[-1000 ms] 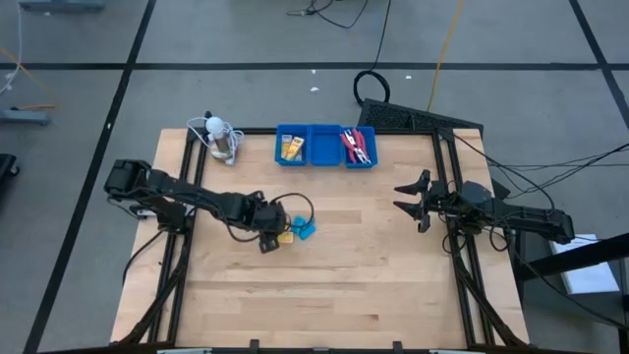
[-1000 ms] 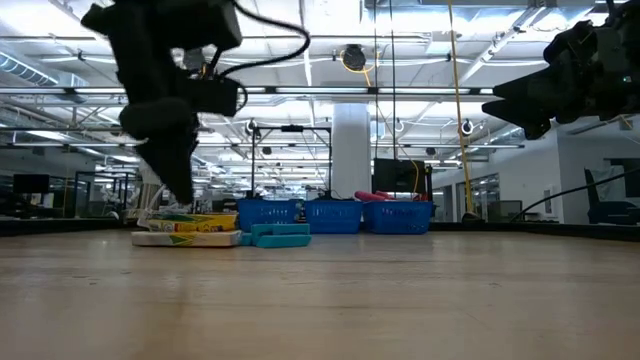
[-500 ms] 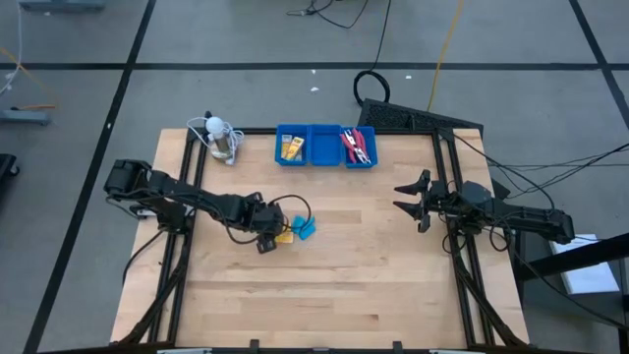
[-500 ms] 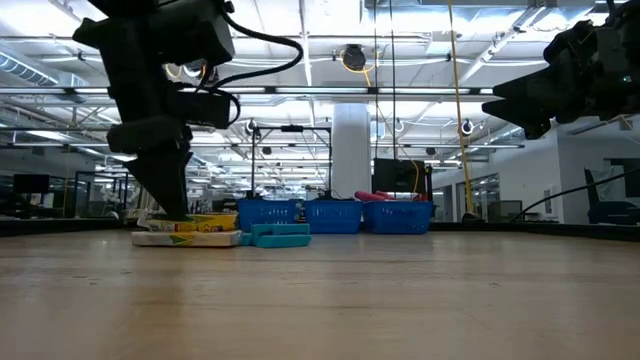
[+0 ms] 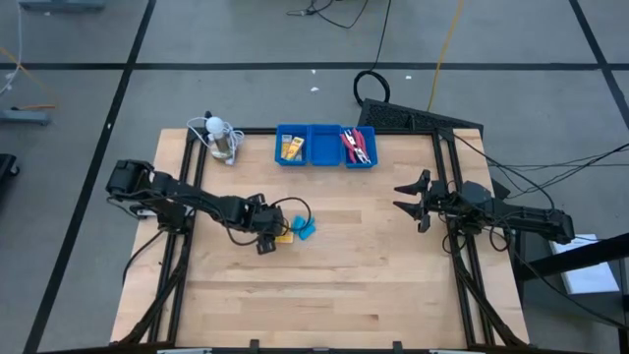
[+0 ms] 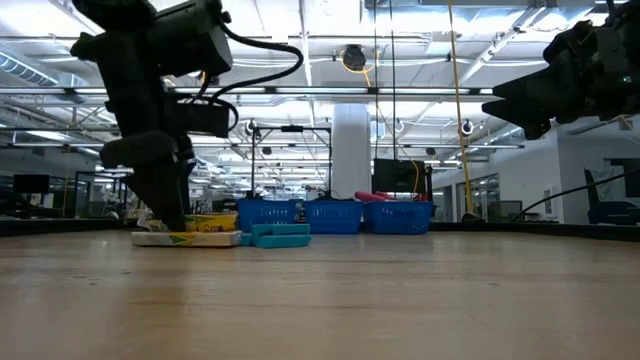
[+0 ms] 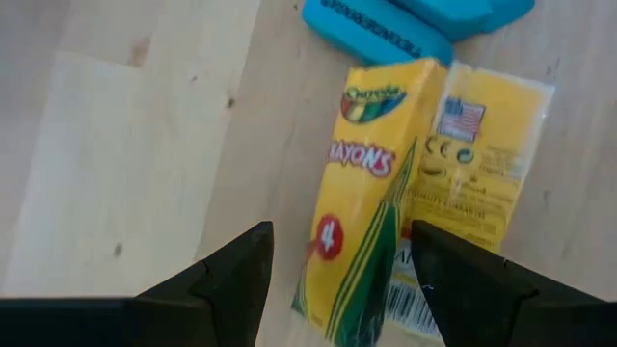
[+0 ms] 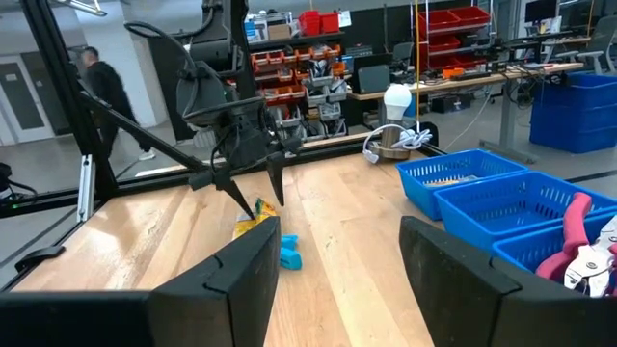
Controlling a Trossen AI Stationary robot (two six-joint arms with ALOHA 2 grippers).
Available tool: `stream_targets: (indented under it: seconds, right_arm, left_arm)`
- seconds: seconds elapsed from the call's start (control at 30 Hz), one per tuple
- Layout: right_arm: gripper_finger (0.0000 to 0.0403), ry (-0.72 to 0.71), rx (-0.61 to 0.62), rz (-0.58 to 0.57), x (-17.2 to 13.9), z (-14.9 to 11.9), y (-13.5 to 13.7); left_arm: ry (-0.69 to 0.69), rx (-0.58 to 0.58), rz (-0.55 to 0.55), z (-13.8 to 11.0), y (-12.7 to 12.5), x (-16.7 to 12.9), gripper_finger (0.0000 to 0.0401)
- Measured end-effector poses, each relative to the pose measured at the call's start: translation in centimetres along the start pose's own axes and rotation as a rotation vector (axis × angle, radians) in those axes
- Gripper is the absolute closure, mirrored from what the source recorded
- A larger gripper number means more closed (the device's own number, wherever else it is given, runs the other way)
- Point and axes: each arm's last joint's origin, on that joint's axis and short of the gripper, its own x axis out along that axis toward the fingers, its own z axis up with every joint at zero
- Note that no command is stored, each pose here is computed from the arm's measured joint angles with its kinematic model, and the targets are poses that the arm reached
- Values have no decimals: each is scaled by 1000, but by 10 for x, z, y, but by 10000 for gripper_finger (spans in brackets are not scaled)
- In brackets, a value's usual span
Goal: Pick & Place School Supplies
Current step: Put the crayon box into the left blue bin
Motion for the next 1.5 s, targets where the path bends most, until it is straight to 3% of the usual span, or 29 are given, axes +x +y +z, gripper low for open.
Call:
stream_targets:
  seconds: [0.3, 0.7, 0.93, 1.1, 1.33, 1.5]
  right_arm:
    - [195, 4, 0, -1, 0, 0, 0]
    - [198, 3, 0, 0, 0, 0, 0]
    - [196, 3, 0, -1, 0, 0, 0]
    - [199, 4, 0, -1, 0, 0, 0]
    - [196, 4, 0, -1, 0, 0, 0]
    - [197, 4, 0, -1, 0, 0, 0]
  left_arm:
    - [0, -24, 11, 1, 5, 4, 155]
    - [43, -99, -83, 5, 20, 8, 156]
    - [40, -147, -11, 8, 39, 12, 156]
    - [4, -195, 154, 10, 53, 13, 156]
    - [-32, -140, 180, 14, 58, 13, 155]
    - [-46, 82, 179, 17, 57, 13, 155]
